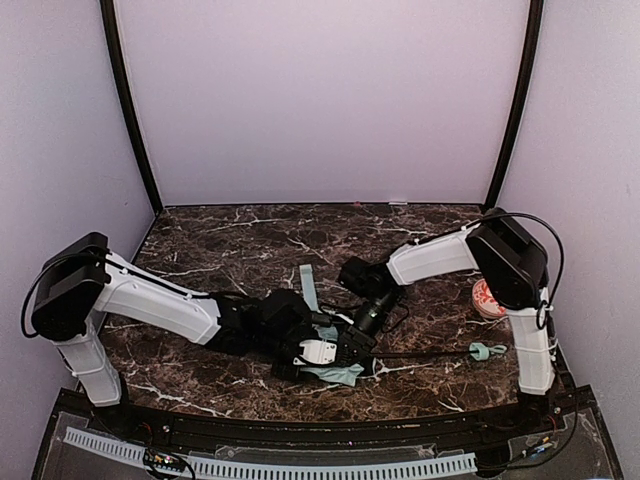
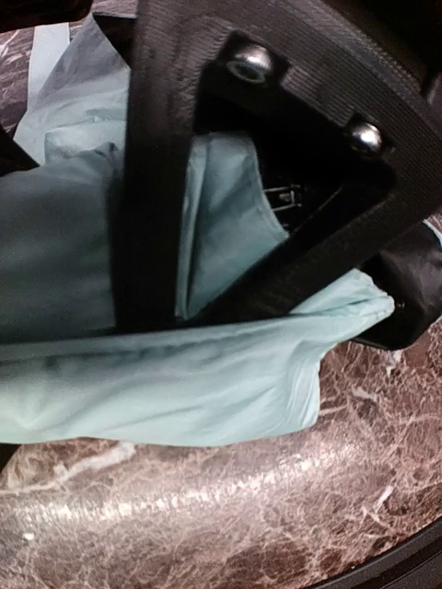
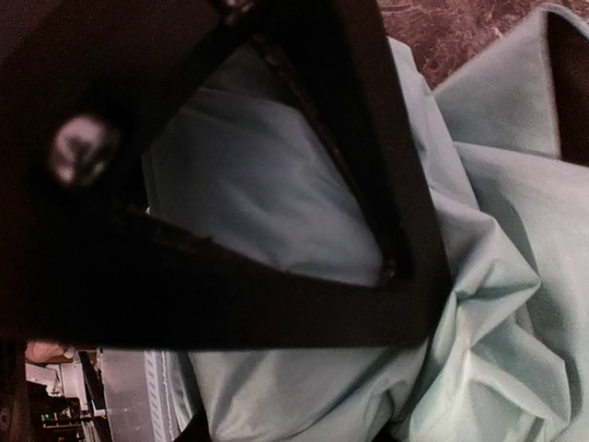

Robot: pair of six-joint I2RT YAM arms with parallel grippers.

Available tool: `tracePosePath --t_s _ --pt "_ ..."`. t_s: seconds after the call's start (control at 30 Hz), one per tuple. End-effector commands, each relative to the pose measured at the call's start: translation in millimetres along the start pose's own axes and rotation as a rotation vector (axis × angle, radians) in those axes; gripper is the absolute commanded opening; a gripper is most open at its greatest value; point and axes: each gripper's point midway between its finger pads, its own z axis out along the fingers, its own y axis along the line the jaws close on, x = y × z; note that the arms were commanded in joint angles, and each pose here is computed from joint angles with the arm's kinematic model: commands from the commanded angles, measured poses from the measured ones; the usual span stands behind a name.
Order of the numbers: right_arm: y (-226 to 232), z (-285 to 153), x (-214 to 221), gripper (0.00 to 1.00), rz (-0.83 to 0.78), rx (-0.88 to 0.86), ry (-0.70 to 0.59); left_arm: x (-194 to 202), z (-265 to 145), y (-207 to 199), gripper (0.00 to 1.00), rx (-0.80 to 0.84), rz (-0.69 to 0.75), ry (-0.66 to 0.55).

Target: Put away the umbrella

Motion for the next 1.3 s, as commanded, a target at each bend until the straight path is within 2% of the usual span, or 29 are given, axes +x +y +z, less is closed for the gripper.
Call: tracePosePath --t_s 0.0,0.1,0.2,0.37,0.43,0.5,0.57,0.67,0.8,0.9,1.17,1.27 --pt "-36 -32 -20 0.29 -0.058 0.249 -0.058 50 3 -57 0.54 0.262 -0.053 0.201" --pt "-26 -73 -54 0.42 -0.133 0.322 -0.209 56 1 -74 0.43 0.346 -0.083 0.226" --pt "-7 -112 -72 0.49 -0.201 0.381 -0.325 64 2 -81 0.29 0.393 -0.127 0.271" --pt "9 -154 -63 0.52 -0.254 0.553 -0.428 67 2 -80 0.18 0.437 -0.207 0.272" --pt "5 -155 -46 0.52 -0.240 0.620 -0.434 67 2 -81 0.18 0.457 -0.224 0.274" --pt "16 -169 -43 0.52 -0.249 0.705 -0.501 66 1 -80 0.17 0.485 -0.254 0.273" --pt "40 -168 -46 0.52 -0.353 0.791 -0.556 66 1 -78 0.14 0.515 -0.294 0.275" --pt "63 -138 -31 0.54 -0.539 0.934 -0.552 65 0 -75 0.10 0.561 -0.343 0.277" --pt "82 -99 -15 0.57 -0.711 0.977 -0.538 62 -2 -74 0.03 0.601 -0.374 0.276" --pt "78 -77 -15 0.59 -0.763 0.984 -0.464 59 -2 -75 0.00 0.630 -0.386 0.274" --pt "43 -36 -15 0.62 -0.840 0.980 -0.232 63 1 -74 0.00 0.693 -0.471 0.279" --pt "38 -30 -12 0.63 -0.865 0.977 -0.210 63 2 -73 0.00 0.711 -0.498 0.272"
